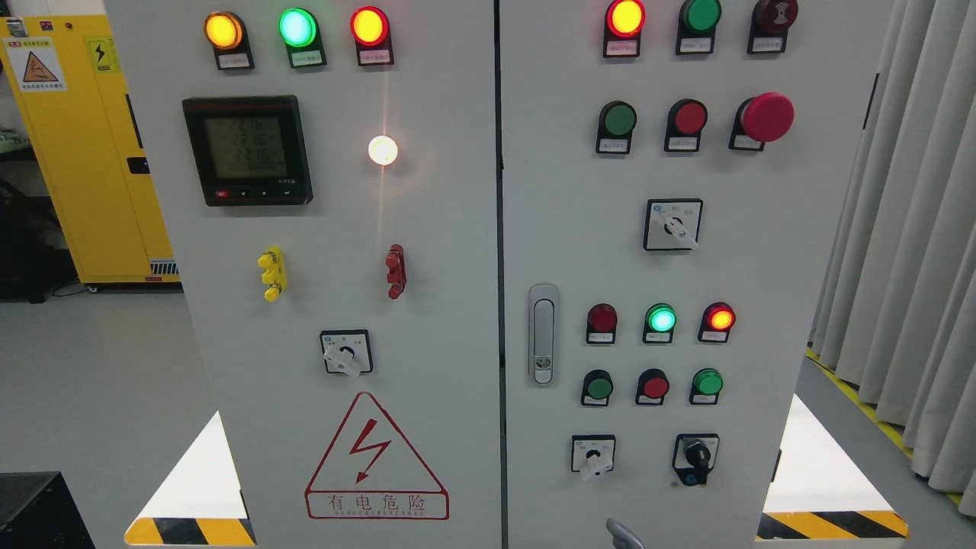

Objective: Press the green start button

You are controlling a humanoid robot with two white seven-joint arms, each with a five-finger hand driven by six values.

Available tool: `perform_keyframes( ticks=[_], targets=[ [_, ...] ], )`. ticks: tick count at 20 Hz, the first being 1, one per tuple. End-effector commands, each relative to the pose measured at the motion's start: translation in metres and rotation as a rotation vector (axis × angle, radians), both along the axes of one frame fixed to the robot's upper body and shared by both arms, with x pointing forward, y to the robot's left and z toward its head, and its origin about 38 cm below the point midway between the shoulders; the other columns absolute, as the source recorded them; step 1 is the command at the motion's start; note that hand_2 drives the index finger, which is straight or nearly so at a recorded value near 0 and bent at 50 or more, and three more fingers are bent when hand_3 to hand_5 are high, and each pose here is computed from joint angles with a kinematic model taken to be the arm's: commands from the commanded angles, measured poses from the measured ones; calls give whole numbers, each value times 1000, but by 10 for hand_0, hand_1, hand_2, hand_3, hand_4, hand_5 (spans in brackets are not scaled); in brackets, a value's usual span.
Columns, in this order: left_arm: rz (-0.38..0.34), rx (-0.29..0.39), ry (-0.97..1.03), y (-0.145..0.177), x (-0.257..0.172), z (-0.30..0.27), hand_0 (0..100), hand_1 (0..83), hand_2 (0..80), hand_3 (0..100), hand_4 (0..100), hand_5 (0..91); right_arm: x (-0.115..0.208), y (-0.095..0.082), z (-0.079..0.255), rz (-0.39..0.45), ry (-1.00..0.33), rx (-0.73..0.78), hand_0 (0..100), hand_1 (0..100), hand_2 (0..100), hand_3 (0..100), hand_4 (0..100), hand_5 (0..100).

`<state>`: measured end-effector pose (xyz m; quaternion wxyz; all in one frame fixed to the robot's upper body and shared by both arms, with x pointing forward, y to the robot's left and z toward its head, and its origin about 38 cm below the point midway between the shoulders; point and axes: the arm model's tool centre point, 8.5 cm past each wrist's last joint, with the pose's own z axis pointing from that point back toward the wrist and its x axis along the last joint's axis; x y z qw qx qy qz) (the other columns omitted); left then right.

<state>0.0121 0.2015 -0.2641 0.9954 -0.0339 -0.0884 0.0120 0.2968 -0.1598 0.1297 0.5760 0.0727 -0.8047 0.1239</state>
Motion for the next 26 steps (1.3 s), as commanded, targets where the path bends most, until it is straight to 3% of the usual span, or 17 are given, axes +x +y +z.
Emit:
perform_keyframes(
  ticks=[1, 11, 13, 15, 16, 17, 18, 20, 26],
  targets=[
    [0, 0, 0, 0, 0, 0, 120, 556, 0, 0, 0, 0, 1, 1, -2, -6, 8, 9, 308, 437, 0, 0, 0, 0],
    [0, 0, 1, 0, -1, 0, 120, 556, 0, 0, 0, 0, 1, 2, -2, -9, 7, 5, 309, 442, 0, 0, 54, 0],
    [0, 0, -2, 0, 0, 0, 120, 556, 0, 0, 0, 0, 2, 1, 0, -33, -5, 3, 300, 508, 0, 68, 147, 76],
    [0, 0, 1, 0, -1, 0, 120, 556, 0, 0, 0, 0, 5, -8, 2, -93, -30, -67, 308, 594, 0, 246, 353, 195],
    [0, 0, 2, 0, -1, 0, 120, 556, 0, 0, 0, 0, 7, -12, 4, -137, -50, -123, 312, 601, 0, 254, 361, 208],
    [0, 0, 0, 0, 0, 0, 120, 556, 0, 0, 0, 0, 10, -19, 5, -194, -71, -193, 313, 628, 0, 335, 451, 296],
    [0, 0, -2, 0, 0, 0, 120, 556, 0, 0, 0, 0, 10, -24, 4, -246, -89, -269, 341, 665, 0, 471, 619, 535],
    [0, 0, 0, 0, 0, 0, 120, 556, 0, 0, 0, 0, 12, -29, 8, -310, -148, -394, 424, 710, 0, 638, 793, 786],
    [0, 0, 0, 0, 0, 0, 120, 556, 0, 0, 0, 0, 17, -33, 26, -378, -314, -748, 506, 806, 0, 816, 922, 888]
  ],
)
